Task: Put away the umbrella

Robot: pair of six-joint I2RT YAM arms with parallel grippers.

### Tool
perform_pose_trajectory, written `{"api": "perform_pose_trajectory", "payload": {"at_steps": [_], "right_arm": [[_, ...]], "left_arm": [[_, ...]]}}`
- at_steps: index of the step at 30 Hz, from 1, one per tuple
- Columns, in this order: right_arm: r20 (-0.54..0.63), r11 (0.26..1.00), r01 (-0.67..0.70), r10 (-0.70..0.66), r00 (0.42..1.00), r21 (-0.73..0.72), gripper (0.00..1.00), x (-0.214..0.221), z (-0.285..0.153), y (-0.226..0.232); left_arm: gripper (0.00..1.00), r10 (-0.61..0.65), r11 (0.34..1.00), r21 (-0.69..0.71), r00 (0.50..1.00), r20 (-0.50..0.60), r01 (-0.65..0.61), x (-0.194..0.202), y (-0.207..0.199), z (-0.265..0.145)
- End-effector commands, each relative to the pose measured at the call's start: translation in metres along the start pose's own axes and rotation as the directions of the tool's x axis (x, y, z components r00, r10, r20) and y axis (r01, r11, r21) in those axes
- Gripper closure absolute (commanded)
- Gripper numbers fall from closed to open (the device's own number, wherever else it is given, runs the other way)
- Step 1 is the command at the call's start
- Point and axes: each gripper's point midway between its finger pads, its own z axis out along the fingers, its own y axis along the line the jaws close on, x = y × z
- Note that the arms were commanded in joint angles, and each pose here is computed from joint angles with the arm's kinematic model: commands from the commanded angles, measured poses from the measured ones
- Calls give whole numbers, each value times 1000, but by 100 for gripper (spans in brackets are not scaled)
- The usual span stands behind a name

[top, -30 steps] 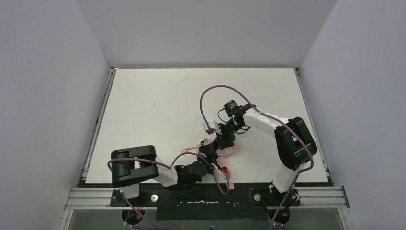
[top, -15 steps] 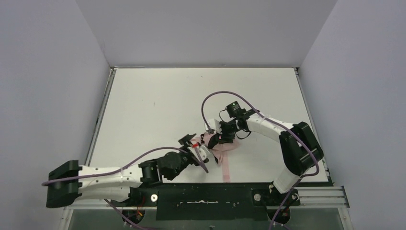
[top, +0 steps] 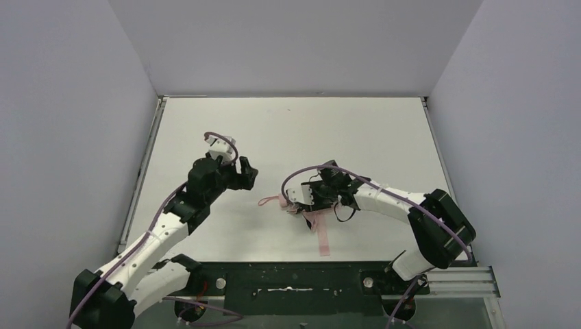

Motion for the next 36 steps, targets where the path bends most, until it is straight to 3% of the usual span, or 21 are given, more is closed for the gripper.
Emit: {"api": "perform_pose_trajectory", "payload": {"at_steps": [1, 2, 3, 4, 14, 23, 36], "right_arm": [[-122, 996, 40, -31, 992, 77, 84, 20, 0, 10], [-123, 995, 48, -36, 992, 92, 84, 19, 0, 11], [-119, 993, 54, -41, 992, 108, 84, 17, 0, 12], [-117, 991, 60, -47, 992, 118, 84, 16, 0, 15], [-111, 977, 134, -116, 987, 168, 85, 5, 4, 35], [-85, 970, 142, -127, 988, 198, 85, -4, -2, 33], [-70, 967, 144, -132, 989, 210, 85, -11, 2, 34]], "left_arm": [[24, -32, 960, 268, 985, -167, 77, 1, -38, 15], [24, -17, 948, 307, 980, -199, 79, 3, -42, 21], [14, 1, 937, 341, 973, -231, 80, 5, -44, 27], [11, 21, 924, 374, 964, -264, 83, 9, -48, 33], [8, 171, 793, 598, 899, -403, 118, 30, -82, 70], [8, 385, 700, 712, 807, -448, 61, 89, -116, 83], [6, 454, 628, 757, 707, -543, 179, 151, -129, 80]]}}
